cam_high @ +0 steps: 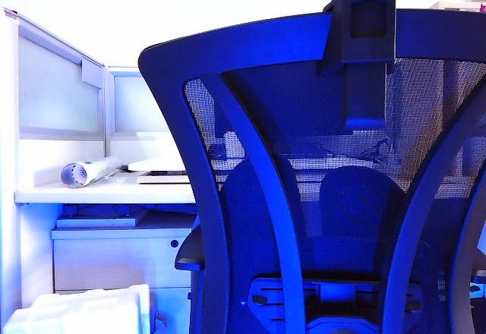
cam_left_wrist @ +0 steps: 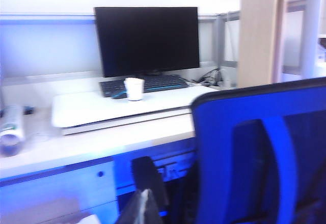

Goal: Pull out the black chair under the table.

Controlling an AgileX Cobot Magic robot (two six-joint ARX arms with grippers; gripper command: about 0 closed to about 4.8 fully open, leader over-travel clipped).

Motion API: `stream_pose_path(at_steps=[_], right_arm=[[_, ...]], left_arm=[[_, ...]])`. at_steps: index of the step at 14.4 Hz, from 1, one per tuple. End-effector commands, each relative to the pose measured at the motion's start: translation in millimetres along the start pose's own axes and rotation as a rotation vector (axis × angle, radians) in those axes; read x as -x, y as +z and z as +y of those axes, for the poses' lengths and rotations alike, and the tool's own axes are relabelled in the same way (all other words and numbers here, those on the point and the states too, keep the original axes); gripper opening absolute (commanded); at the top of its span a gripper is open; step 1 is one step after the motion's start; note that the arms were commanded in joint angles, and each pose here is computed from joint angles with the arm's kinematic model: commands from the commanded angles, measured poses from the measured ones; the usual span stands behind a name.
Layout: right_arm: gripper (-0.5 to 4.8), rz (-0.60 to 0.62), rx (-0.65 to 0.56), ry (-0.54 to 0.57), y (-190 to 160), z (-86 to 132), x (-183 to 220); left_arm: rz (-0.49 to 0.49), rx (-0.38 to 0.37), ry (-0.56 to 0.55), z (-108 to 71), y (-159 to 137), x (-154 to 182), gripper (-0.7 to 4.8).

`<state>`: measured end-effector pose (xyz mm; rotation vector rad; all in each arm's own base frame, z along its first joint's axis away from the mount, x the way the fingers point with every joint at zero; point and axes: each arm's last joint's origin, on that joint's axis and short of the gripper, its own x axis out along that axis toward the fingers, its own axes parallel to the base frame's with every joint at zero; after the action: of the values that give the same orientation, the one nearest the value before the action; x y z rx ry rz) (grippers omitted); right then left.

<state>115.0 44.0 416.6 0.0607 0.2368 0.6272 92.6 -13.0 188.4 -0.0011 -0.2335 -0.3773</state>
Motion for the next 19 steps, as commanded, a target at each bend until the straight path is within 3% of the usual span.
stream_pose_path(at_steps=[1,2,3,6,9,10,19], right_arm=[[2.66,-0.100,0.028,-0.233,-34.7,-2.9,17.5],[0.89,-0.117,0.034,-0.253,-58.1,-4.3,19.4],[0.00,-0.137,0.036,-0.271,-78.8,-5.8,19.9],[-0.09,-0.201,0.017,-0.348,-133.0,-11.1,20.4],[-0.09,-0.254,0.006,-0.440,-184.6,-16.6,21.1],[-0.09,-0.219,-0.006,-0.475,-194.0,-20.4,15.6],[-0.09,-0.132,0.008,-0.550,-227.7,-40.3,-1.0]], left_arm=[[-0.016,-0.008,0.122,3.6,1.5,0.2,-0.04],[-0.017,-0.008,0.169,4.9,1.4,0.4,-0.04],[-0.018,-0.008,0.188,5.5,1.4,0.5,-0.04],[0.022,-0.004,0.190,5.6,-2.6,0.6,-0.04],[0.157,-0.083,0.185,5.7,-15.1,1.6,-0.05],[0.171,-0.080,0.183,5.7,-16.8,1.9,-0.05],[0.279,-0.120,0.227,6.9,-26.2,4.2,-0.05]])
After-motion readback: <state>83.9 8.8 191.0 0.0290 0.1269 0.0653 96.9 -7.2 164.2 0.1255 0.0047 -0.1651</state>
